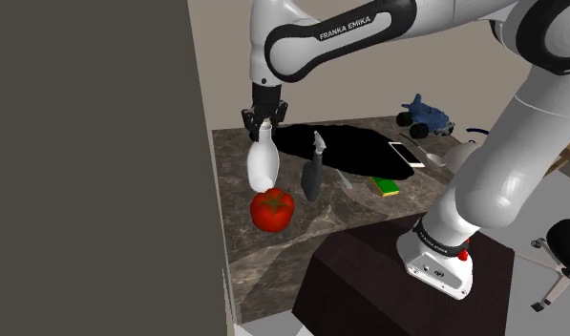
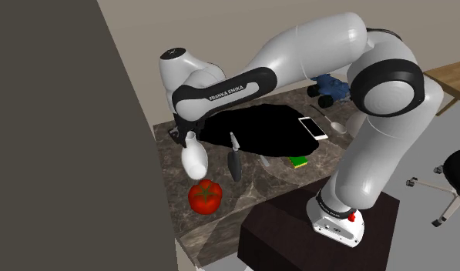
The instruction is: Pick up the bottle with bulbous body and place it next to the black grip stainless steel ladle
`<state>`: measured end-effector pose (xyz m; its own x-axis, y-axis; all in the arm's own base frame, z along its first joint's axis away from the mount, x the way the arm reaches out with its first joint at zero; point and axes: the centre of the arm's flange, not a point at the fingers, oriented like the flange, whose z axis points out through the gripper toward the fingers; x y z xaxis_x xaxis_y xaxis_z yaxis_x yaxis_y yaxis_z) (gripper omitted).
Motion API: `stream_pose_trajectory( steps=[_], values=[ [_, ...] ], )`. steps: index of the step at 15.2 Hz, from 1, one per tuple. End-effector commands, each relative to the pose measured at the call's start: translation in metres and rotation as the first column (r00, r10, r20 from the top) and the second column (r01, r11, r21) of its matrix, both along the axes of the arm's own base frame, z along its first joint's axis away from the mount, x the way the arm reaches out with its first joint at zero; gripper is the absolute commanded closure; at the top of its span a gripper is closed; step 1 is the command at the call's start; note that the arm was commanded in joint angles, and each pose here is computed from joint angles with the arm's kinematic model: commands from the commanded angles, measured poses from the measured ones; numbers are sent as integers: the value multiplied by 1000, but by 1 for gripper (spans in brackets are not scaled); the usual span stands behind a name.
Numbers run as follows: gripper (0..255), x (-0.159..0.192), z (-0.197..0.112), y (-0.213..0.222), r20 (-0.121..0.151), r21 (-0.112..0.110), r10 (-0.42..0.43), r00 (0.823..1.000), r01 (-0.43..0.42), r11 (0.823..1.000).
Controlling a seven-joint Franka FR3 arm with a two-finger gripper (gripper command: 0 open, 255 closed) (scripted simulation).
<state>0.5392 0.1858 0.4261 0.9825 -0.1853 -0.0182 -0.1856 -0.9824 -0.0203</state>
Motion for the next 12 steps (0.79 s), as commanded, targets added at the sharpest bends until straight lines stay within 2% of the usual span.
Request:
stream_pose_trajectory(
  steps=[1, 4, 12],
  values=[
    [255, 0, 0, 0, -1, 0, 0, 1000, 0, 1000],
    [255, 0, 0, 0, -1, 0, 0, 1000, 0, 1000],
    [255, 0, 42, 0, -1, 0, 0, 1000, 0, 1000]
  ],
)
